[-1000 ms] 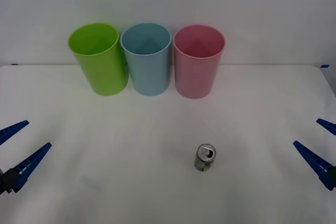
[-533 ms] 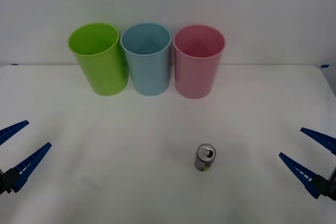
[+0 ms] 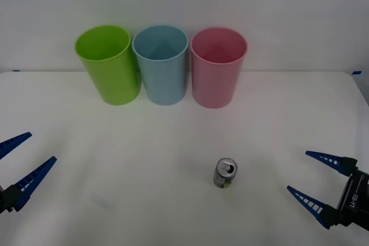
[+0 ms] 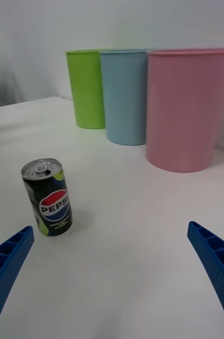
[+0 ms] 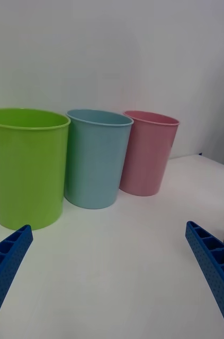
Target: Grasp the object on the table and drop it into the matching bin: aluminum can to the light blue bin, PET bottle to the pink bin.
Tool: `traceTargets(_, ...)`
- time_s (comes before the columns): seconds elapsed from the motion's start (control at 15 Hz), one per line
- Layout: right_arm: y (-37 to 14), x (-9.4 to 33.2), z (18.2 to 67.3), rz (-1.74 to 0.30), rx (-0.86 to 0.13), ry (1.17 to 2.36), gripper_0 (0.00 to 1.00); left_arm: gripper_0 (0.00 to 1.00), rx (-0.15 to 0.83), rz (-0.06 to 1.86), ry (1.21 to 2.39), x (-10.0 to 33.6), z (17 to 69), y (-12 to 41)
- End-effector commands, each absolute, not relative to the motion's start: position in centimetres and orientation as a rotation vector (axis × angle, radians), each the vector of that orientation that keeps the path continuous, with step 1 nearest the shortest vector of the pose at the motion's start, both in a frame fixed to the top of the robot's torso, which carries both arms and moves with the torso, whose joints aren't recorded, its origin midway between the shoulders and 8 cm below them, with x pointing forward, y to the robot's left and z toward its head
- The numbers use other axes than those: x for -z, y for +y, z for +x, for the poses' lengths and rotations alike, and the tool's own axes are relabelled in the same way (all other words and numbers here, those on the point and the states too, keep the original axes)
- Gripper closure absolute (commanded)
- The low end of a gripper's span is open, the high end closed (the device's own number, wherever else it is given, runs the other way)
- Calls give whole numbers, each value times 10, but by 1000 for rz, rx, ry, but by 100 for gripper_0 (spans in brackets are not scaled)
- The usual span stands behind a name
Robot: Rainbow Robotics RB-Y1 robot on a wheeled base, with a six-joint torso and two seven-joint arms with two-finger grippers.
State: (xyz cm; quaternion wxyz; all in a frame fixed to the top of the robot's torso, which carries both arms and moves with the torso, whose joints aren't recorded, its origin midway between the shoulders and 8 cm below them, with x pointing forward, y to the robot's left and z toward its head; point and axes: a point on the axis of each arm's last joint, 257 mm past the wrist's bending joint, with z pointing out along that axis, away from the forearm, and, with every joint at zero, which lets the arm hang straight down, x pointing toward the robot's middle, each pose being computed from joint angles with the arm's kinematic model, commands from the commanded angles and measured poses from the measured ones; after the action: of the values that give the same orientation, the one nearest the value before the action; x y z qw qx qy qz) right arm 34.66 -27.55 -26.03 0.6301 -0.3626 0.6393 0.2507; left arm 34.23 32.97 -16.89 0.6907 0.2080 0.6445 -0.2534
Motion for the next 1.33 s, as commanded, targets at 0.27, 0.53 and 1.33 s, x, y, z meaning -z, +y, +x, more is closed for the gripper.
traceTargets(0.27,-232,293,347,-907,-706,1472,0,0,567,465,1441,169,342,330)
traceTargets(0.53,-204,308,351,-936,-734,1486,0,0,567,465,1441,169,342,330)
traceTargets(1.33,-134,329,376,-921,-716,1493,0,0,567,465,1441,169,342,330)
